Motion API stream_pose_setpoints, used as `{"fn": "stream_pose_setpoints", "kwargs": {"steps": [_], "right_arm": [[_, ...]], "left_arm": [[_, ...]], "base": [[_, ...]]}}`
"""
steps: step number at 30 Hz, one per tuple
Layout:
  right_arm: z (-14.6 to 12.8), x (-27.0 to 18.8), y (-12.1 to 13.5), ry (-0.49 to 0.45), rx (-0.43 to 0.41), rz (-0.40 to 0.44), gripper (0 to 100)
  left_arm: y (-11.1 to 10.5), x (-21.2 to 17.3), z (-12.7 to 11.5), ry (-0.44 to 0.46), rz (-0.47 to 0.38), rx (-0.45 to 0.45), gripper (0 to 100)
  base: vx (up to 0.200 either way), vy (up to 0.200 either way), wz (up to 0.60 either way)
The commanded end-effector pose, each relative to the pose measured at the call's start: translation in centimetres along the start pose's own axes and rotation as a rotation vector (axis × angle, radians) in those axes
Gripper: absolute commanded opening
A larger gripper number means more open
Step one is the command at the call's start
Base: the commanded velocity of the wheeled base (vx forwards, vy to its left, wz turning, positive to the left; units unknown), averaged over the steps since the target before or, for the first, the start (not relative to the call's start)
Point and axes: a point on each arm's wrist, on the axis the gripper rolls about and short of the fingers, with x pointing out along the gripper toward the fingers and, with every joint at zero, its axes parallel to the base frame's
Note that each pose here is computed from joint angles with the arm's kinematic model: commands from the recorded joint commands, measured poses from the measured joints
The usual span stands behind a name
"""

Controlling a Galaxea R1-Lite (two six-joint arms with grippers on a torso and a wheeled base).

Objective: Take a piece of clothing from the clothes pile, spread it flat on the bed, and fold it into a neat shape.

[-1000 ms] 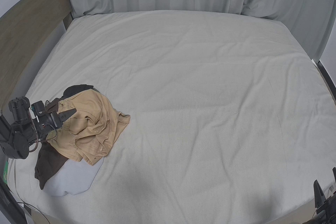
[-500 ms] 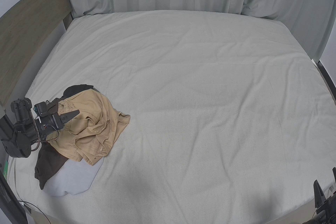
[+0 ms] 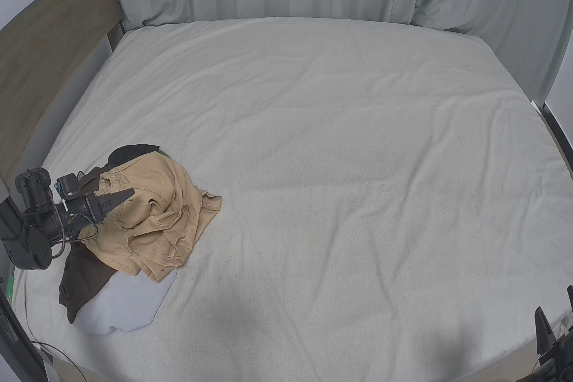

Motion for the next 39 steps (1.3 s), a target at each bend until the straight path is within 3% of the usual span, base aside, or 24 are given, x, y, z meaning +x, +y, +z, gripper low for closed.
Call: {"fn": "stream_pose_setpoints", "kwargs": {"steps": [1, 8, 31, 32, 39], "right_arm": [[-0.5, 0.0, 0.0, 0.006, 0.000, 0.002, 100], [-0.5, 0.0, 0.0, 0.006, 0.000, 0.001, 100], [-0.5, 0.0, 0.0, 0.006, 0.000, 0.001, 100], [-0.5, 0.0, 0.0, 0.006, 0.000, 0.001, 100], [-0.5, 0.0, 0.0, 0.006, 0.000, 0.001, 100]], "left_arm": [[0.7, 0.5, -0.6, 0.001, 0.000, 0.014, 100], [1.8, 1.4, -1.9, 0.017, 0.003, 0.026, 100], [1.8, 2.3, -1.5, -0.001, -0.004, 0.054, 100], [1.8, 2.3, -1.5, -0.001, -0.004, 0.054, 0], [1.6, 2.4, -1.4, 0.000, -0.014, 0.059, 0]], "base": [[0.000, 0.000, 0.00], [0.000, 0.000, 0.00], [0.000, 0.000, 0.00], [0.000, 0.000, 0.00], [0.000, 0.000, 0.00]]}}
